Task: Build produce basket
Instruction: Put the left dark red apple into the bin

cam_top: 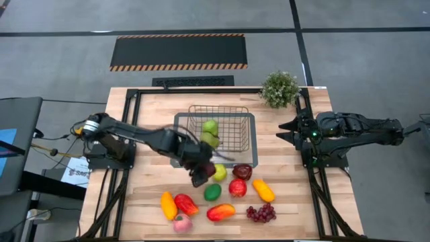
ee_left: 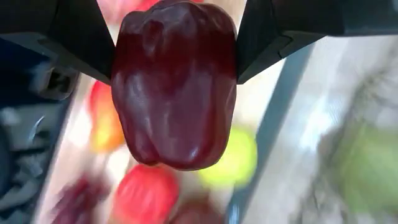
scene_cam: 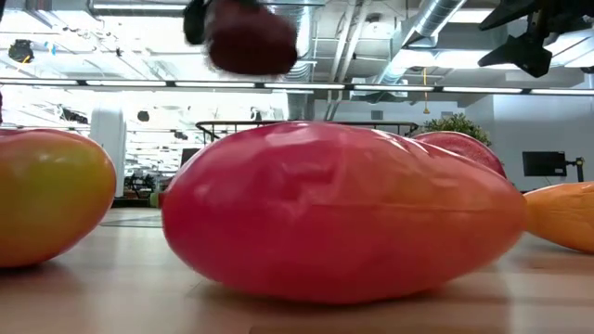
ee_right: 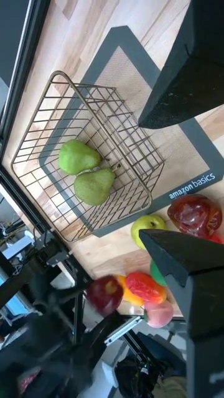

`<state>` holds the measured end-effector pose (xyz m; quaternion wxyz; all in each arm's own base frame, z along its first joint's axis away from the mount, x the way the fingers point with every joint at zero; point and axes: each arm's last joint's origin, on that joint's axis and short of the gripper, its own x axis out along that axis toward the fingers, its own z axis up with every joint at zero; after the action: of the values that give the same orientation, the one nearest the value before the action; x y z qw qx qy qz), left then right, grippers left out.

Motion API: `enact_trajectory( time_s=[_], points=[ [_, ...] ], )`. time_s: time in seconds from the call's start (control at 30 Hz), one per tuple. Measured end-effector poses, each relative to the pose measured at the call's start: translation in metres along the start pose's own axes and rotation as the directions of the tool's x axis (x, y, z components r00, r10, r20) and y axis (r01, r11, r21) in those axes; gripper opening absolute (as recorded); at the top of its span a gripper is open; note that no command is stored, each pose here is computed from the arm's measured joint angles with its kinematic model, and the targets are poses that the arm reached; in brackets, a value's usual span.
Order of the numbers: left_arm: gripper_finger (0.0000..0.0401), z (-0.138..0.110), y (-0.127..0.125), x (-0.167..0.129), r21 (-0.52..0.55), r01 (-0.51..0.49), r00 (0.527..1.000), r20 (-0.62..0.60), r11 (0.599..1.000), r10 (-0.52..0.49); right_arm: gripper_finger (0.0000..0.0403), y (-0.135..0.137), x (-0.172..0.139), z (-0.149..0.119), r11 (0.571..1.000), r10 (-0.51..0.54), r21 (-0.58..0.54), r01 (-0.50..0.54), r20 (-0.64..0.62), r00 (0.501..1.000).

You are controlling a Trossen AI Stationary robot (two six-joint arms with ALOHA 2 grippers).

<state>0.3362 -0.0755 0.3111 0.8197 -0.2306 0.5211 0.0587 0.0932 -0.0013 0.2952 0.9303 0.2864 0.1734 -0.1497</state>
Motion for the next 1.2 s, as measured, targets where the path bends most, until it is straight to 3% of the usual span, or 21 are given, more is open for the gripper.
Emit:
enact_trajectory(
  time_s=[0.13, 0.23, 0.33, 0.43, 0.67, 0.8, 0.97, 1.2],
  points=[
    [0.0275, 0.027, 0.007, -0.03, -0.027, -0.069, 0.98, 0.183, 0.997, 0.073, 0.03, 0.0, 0.0, 0.0, 1.0, 0.0, 0.0, 0.0, 0.0, 1.0],
    [0.0275, 0.046, 0.02, -0.045, -0.074, -0.161, 0.937, 0.3, 0.984, 0.176, 0.03, 0.0, 0.0, 0.0, 1.0, 0.0, 0.0, 0.0, 0.001, 1.0],
    [0.0276, 0.061, 0.041, -0.049, -0.152, -0.236, 0.898, 0.344, 0.96, 0.275, 0.03, 0.0, 0.0, 0.0, 1.0, -0.001, 0.001, 0.001, 0.001, 1.0],
    [0.0276, 0.073, 0.061, -0.05, -0.243, -0.225, 0.873, 0.38, 0.944, 0.306, 0.03, 0.0, 0.0, 0.0, 1.0, -0.001, 0.001, 0.001, 0.001, 1.0],
    [0.0277, 0.092, 0.095, -0.027, -0.348, -0.262, 0.864, 0.33, 0.9, 0.38, 0.03, 0.0, 0.0, 0.0, 1.0, -0.002, 0.004, 0.002, 0.003, 1.0],
    [0.0277, 0.102, 0.101, 0.002, -0.347, -0.269, 0.878, 0.295, 0.898, 0.377, 0.03, 0.0, 0.0, 0.0, 1.0, -0.003, 0.003, 0.003, 0.002, 1.0],
    [0.0277, 0.108, 0.114, 0.031, -0.416, -0.327, 0.859, 0.244, 0.848, 0.451, 0.03, 0.0, 0.0, 0.0, 1.0, -0.005, 0.002, 0.005, 0.0, 1.0],
    [0.0277, 0.112, 0.124, 0.064, -0.43, -0.36, 0.861, 0.188, 0.828, 0.472, 0.03, 0.0, 0.0, 0.0, 1.0, -0.005, 0.002, 0.005, 0.0, 1.0]
  ],
)
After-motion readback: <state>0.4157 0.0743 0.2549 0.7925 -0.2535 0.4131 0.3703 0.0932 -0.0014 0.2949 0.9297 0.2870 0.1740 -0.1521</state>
